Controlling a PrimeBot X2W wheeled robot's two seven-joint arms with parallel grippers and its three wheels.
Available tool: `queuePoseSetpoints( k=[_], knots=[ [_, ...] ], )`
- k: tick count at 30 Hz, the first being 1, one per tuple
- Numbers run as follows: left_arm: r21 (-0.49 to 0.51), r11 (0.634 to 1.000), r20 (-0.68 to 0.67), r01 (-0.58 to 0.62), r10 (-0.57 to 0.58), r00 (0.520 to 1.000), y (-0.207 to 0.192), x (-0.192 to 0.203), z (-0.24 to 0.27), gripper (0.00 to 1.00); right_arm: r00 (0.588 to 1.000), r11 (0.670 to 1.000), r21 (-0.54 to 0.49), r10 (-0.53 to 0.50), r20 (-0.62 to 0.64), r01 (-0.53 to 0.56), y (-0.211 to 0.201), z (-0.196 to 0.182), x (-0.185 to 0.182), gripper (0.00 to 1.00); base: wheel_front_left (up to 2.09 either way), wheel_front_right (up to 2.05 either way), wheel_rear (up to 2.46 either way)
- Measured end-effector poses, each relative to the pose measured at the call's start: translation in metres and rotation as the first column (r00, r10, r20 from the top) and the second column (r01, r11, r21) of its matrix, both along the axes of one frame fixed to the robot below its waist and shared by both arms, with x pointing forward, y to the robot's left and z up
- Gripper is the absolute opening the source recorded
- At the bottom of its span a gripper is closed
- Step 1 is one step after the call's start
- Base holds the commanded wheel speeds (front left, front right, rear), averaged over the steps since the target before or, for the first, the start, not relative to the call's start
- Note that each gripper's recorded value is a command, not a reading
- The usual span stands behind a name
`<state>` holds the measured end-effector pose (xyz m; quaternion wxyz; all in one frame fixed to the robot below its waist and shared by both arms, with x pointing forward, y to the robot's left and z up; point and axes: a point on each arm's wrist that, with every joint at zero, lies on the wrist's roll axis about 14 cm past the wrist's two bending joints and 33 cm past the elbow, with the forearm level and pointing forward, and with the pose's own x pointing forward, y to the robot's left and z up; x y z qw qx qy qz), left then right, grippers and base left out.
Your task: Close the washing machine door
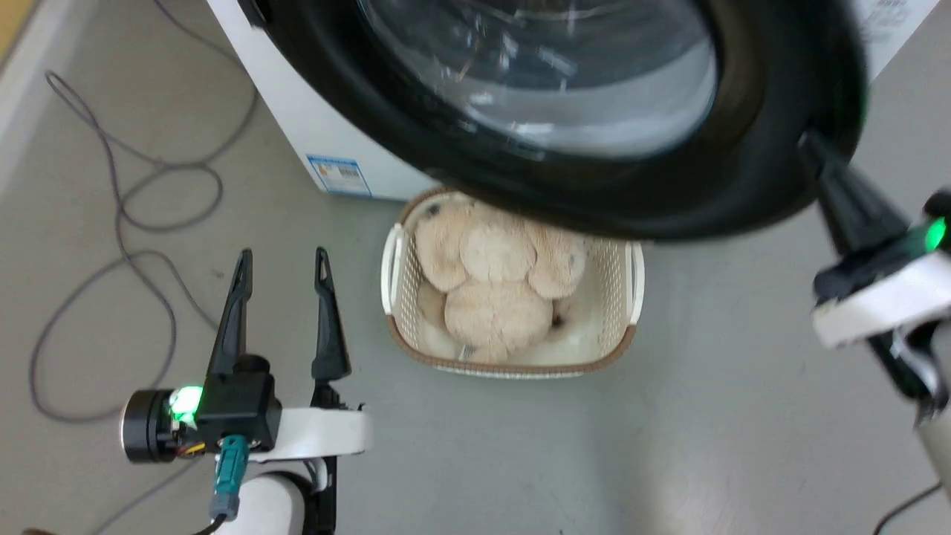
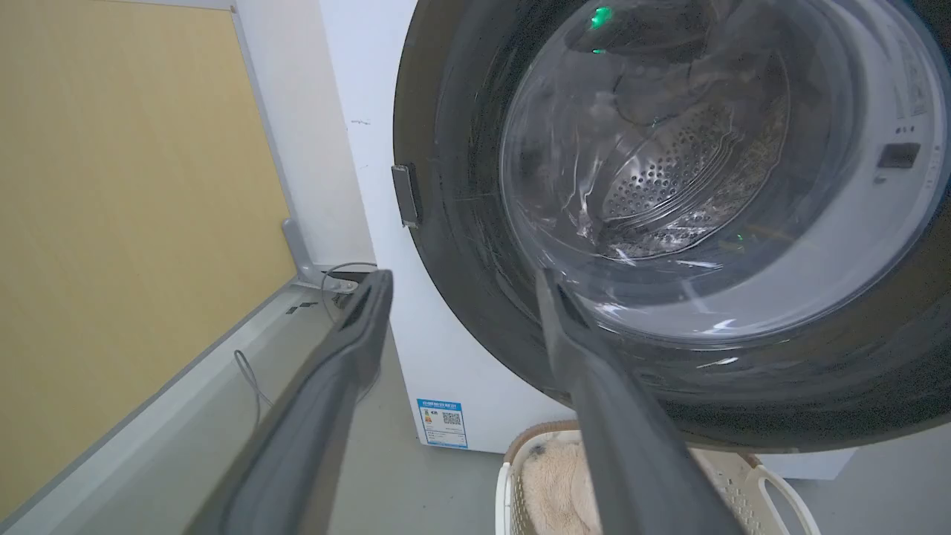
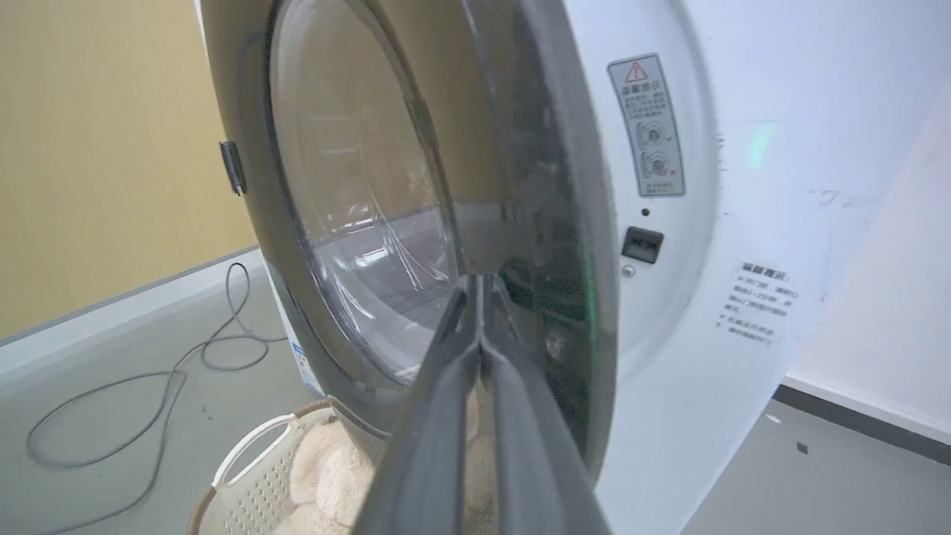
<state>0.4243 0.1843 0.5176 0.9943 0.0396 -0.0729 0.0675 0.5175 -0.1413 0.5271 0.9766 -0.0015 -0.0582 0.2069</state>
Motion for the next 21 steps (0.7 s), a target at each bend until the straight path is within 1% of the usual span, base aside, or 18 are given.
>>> queuePoseSetpoints(
  k=[6, 8, 9, 10, 13, 16, 21],
  knots=[
    [0.000, 1.000, -0.026, 0.023, -0.023, 0.999, -0.008, 0.019, -0.015, 1.00, 0.999, 0.999, -0.027, -0.048, -0.006, 0.047, -0.014, -0.010, 0.040, 0.00, 0.00, 0.00, 0.00],
    [-0.002, 1.000, -0.035, 0.023, -0.024, 0.999, -0.009, 0.024, -0.020, 1.00, 0.998, 0.997, -0.050, -0.060, -0.010, 0.059, -0.018, -0.015, 0.056, 0.00, 0.00, 0.00, 0.00],
    [-0.002, 1.000, -0.035, 0.023, -0.024, 0.999, -0.009, 0.024, -0.020, 1.00, 0.998, 0.997, -0.050, -0.060, -0.010, 0.059, -0.018, -0.015, 0.056, 0.00, 0.00, 0.00, 0.00],
    [-0.002, 1.000, -0.041, 0.017, -0.017, 0.999, -0.008, 0.025, -0.023, 1.00, 0.998, 0.996, -0.057, -0.067, -0.011, 0.066, -0.020, -0.017, 0.066, 0.00, 0.00, 0.00, 0.00],
    [-0.002, 1.000, -0.052, 0.009, -0.009, 0.999, -0.007, 0.026, -0.028, 1.00, 0.997, 0.994, -0.073, -0.078, -0.010, 0.077, -0.023, -0.019, 0.078, 0.00, 0.00, 0.00, 0.00],
    [-0.001, 1.000, -0.055, 0.004, -0.004, 0.998, -0.005, 0.028, -0.029, 1.00, 0.996, 0.993, -0.068, -0.092, 0.000, 0.092, -0.025, -0.015, 0.090, 0.00, 0.00, 0.00, 0.00],
    [0.001, 1.000, -0.061, -0.005, 0.005, 0.998, -0.003, 0.028, -0.032, 1.00, 0.993, 0.991, -0.066, -0.120, 0.010, 0.121, -0.031, -0.013, 0.102, 0.00, 0.00, 0.00, 0.00]
  ],
)
